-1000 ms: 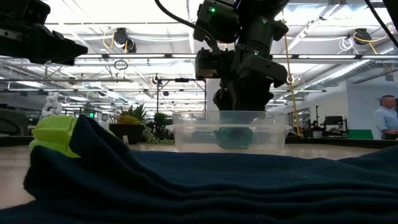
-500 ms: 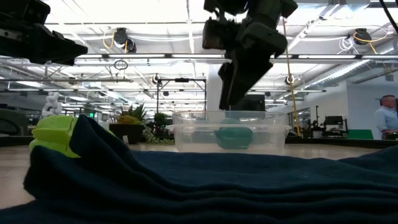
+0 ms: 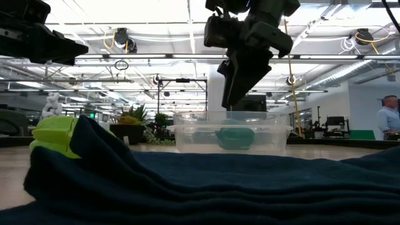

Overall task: Pick and placing Produce into tupperware
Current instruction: Put the green starfruit into the transparent bin

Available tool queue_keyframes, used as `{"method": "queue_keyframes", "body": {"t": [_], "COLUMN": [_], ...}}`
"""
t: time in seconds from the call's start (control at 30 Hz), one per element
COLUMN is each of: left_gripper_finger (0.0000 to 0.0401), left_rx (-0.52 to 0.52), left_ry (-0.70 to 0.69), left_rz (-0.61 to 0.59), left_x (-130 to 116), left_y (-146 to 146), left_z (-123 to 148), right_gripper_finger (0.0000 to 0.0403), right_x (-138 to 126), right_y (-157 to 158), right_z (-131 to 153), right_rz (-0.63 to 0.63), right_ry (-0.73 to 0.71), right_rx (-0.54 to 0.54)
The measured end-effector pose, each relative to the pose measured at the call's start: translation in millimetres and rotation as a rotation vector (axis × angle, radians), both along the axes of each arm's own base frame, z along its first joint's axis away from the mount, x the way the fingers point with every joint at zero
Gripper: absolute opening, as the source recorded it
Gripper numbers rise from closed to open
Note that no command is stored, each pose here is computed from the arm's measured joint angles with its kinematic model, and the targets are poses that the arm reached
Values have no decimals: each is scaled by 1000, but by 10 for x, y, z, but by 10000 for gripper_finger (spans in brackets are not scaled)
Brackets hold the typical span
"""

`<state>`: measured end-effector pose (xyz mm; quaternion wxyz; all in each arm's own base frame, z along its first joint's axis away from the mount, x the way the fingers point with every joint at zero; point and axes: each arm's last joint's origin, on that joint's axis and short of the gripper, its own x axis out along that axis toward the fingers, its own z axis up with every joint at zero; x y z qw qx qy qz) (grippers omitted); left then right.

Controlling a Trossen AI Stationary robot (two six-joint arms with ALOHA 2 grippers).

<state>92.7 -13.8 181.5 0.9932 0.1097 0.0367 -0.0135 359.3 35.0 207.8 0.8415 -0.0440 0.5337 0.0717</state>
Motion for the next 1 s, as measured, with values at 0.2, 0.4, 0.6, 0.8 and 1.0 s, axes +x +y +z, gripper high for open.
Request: {"method": "queue_keyframes", "body": {"t": [0.2,0.4,0.6,0.8,1.0], "left_gripper_finger": [1,1,1,1,1], "left_rx": [0,0,-1,-3,-3], "left_ry": [0,-1,3,6,7], "left_rz": [0,0,0,0,0], "left_x": [0,0,0,-1,-1], "left_y": [0,0,0,0,0], "left_z": [0,1,-3,-6,-6], "right_gripper_finger": [28,7,1,0,0], "right_x": [0,-41,-165,-408,-781], "right_y": [17,22,-5,-29,-74], "right_z": [2,69,415,939,1368], "right_rz": [6,18,10,-13,-42], "right_ry": [3,3,-108,-305,-482], "right_rx": [45,73,84,111,95]}}
